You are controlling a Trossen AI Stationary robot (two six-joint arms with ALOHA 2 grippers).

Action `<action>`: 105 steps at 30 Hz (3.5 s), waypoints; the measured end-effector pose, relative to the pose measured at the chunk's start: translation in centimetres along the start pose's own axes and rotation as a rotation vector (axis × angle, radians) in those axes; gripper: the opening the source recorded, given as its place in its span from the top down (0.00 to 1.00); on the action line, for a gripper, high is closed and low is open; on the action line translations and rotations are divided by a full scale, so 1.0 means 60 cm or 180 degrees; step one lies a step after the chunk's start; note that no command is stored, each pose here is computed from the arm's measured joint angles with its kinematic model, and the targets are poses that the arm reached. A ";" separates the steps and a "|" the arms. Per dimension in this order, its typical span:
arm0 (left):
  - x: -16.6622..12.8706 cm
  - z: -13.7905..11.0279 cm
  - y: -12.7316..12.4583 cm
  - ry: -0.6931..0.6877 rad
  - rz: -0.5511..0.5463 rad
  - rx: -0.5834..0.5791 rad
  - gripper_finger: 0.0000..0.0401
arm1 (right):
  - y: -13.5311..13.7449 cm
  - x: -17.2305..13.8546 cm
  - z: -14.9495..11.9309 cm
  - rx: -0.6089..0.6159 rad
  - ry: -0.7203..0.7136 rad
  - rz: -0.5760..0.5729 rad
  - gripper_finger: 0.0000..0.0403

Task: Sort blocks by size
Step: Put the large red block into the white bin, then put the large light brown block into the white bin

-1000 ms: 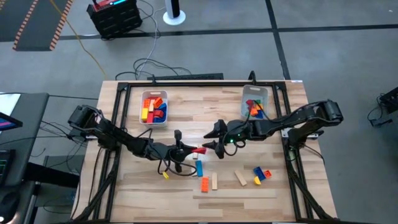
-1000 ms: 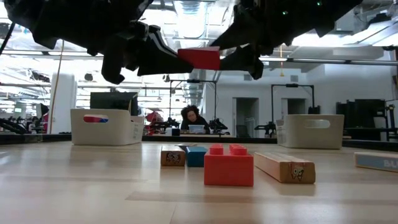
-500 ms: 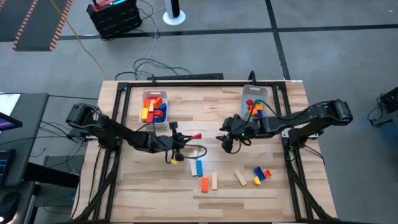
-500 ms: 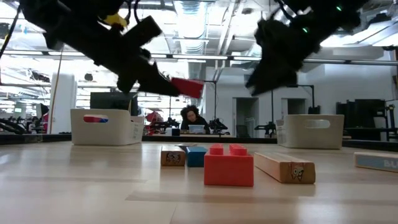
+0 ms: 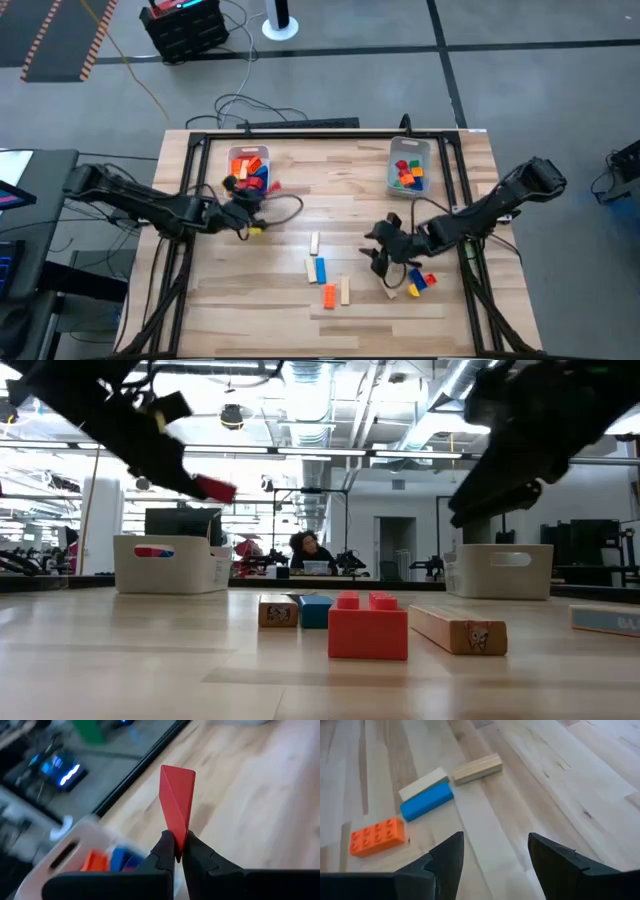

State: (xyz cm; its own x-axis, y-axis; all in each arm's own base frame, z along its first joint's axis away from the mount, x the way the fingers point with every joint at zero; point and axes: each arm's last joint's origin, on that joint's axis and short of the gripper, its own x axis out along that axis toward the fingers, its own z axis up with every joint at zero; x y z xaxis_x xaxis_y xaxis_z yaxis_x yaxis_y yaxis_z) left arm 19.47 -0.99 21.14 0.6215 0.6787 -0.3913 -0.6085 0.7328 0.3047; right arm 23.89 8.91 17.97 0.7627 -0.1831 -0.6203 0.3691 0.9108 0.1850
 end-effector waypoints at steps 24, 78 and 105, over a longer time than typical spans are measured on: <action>0.008 -0.078 0.086 0.0447 0.0710 -0.0840 0.79 | 0.024 -0.020 -0.018 -0.0108 -0.0327 -0.0199 0.38; -0.057 0.060 -0.266 0.0849 -0.1947 0.1026 0.57 | 0.076 0.012 -0.113 -0.0257 -0.0188 -0.0048 0.38; 0.061 0.119 -0.259 0.0786 -0.2976 0.1875 0.57 | 0.075 0.011 -0.109 -0.0300 -0.0213 -0.0073 0.38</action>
State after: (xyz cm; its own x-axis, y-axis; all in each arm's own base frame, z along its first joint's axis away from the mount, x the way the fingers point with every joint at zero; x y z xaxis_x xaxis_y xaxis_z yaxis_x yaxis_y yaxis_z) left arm 34.73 -9.56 21.18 0.5563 -0.1279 -0.8211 0.4115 0.9008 0.1385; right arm 22.59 15.27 13.43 0.7894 -0.2258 -0.5708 0.3377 0.9363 0.0968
